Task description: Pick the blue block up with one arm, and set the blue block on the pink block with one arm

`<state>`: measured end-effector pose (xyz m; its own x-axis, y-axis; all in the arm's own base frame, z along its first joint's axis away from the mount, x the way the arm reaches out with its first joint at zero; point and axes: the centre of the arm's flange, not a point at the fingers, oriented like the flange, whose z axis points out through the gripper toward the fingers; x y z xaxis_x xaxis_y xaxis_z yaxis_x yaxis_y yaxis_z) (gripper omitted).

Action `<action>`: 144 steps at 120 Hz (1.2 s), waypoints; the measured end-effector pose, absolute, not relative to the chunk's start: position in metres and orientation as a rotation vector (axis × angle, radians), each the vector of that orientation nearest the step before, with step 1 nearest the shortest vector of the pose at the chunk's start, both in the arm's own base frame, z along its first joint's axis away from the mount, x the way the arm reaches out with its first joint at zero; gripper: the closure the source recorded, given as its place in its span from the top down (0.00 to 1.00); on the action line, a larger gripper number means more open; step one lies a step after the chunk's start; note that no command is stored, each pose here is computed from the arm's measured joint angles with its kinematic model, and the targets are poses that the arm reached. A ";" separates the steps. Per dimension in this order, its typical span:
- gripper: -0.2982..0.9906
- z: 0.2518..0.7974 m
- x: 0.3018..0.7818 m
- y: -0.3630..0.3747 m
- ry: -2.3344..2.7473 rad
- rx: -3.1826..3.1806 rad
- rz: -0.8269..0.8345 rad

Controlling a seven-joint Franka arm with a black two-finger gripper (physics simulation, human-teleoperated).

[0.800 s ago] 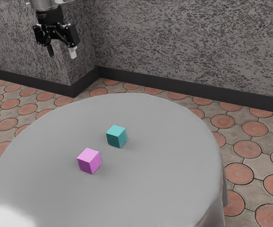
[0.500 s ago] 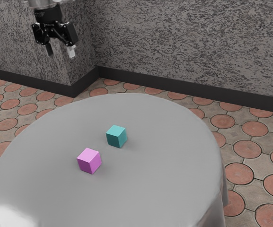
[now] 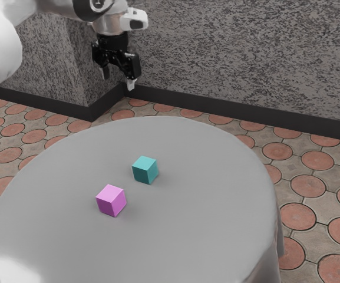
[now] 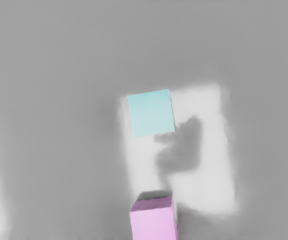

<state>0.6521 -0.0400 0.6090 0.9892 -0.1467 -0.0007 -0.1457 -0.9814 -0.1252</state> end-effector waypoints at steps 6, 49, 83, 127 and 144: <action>0.77 0.578 0.665 -0.039 0.228 -2.989 0.019; 0.77 0.454 0.705 -0.022 0.195 -3.028 0.166; 0.77 0.374 0.720 0.003 0.144 -3.072 0.271; 0.77 0.333 0.730 -0.002 0.221 -3.112 0.245; 0.77 0.320 0.732 -0.003 0.244 -3.112 0.251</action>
<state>0.7320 -0.0031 0.3201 0.9750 -0.1539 -0.1600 -0.1556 -0.9878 0.0020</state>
